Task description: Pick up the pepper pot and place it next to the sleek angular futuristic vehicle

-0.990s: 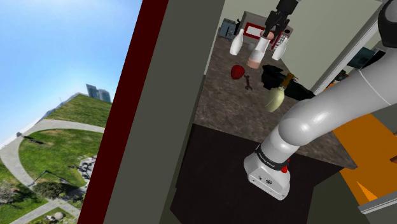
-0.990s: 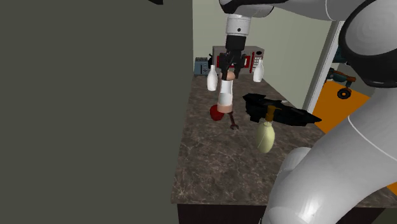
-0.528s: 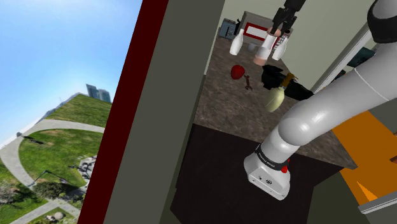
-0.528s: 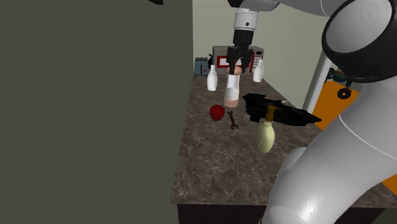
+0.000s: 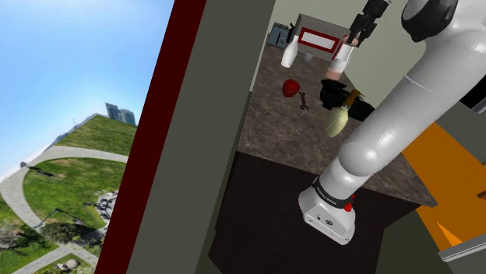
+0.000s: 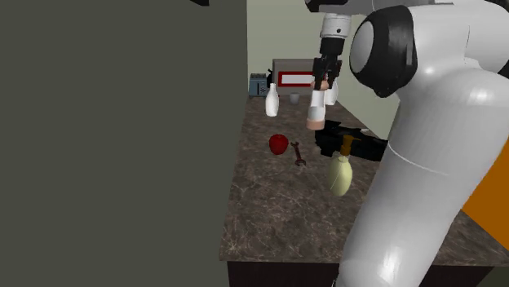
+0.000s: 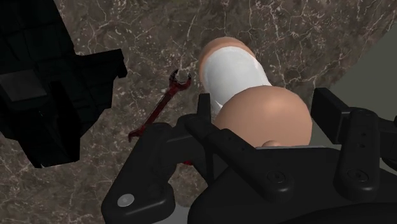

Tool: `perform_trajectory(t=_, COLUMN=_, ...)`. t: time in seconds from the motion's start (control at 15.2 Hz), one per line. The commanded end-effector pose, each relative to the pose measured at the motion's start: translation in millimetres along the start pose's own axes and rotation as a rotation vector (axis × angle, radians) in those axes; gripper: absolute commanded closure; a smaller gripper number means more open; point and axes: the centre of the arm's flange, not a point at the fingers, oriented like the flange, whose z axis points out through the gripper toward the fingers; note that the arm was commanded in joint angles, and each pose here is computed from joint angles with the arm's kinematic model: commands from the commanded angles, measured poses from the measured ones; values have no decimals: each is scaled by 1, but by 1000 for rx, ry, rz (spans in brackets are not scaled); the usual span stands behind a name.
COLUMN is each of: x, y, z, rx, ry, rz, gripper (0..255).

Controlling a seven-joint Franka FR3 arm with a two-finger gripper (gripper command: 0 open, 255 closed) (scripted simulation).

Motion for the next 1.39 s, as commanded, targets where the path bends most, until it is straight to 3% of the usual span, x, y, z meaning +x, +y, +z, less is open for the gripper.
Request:
perform_trajectory(t=0.0, x=-2, y=23, z=-5, rx=-1, ry=1, rz=-6, gripper=255)
perform_trajectory(t=0.13, x=-3, y=53, z=-9, rx=-1, ry=1, rz=-6, gripper=255)
perform_trajectory(t=1.32, x=-2, y=64, z=86, rx=-1, ry=1, rz=-6, gripper=255)
